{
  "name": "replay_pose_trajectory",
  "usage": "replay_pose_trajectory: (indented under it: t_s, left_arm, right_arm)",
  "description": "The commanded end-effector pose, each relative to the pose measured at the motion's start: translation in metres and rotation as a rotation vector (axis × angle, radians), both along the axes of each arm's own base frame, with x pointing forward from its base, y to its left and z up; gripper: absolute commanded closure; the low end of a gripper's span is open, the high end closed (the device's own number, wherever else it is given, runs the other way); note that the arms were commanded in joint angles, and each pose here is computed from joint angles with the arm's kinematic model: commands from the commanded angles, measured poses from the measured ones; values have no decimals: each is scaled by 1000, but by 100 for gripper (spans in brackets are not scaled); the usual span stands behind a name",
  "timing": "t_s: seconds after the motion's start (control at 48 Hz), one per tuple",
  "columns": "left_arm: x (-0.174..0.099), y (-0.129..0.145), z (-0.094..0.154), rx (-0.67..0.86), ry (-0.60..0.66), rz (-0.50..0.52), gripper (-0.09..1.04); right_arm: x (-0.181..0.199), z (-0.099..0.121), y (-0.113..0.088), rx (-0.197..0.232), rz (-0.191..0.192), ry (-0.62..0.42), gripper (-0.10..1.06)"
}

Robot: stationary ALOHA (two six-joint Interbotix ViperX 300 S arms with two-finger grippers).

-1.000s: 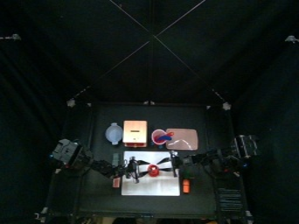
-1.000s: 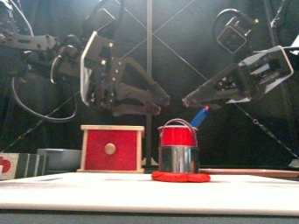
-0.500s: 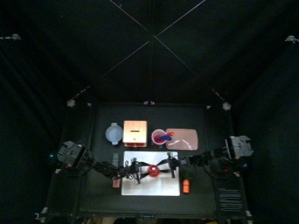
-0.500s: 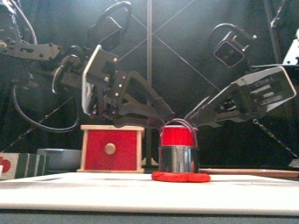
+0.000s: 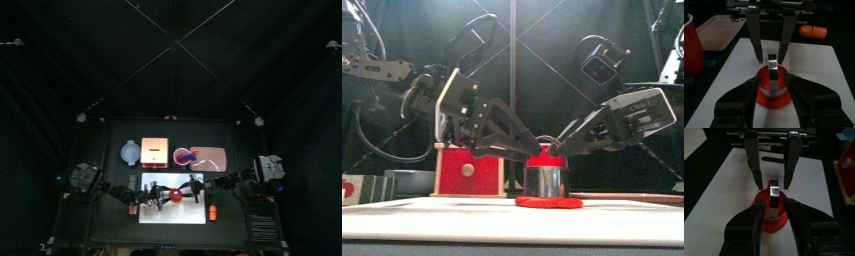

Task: Get the cutter from the drawer then cut the dough then place the extra dough in the bowl
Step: Cut the dough

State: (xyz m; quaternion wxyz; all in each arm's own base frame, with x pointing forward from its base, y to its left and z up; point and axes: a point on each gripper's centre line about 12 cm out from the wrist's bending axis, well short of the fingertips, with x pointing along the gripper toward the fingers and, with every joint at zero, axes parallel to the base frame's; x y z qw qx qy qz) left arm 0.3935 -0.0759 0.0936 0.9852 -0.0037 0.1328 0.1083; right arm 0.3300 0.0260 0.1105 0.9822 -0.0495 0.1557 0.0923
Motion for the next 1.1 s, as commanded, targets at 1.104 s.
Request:
replay_pose_trajectory:
  t_s: [1.104]
  left_arm:
    - [3, -1, -13, -31, 81, -12, 32]
  right_arm:
    - [4, -9, 2, -8, -2, 57, 51]
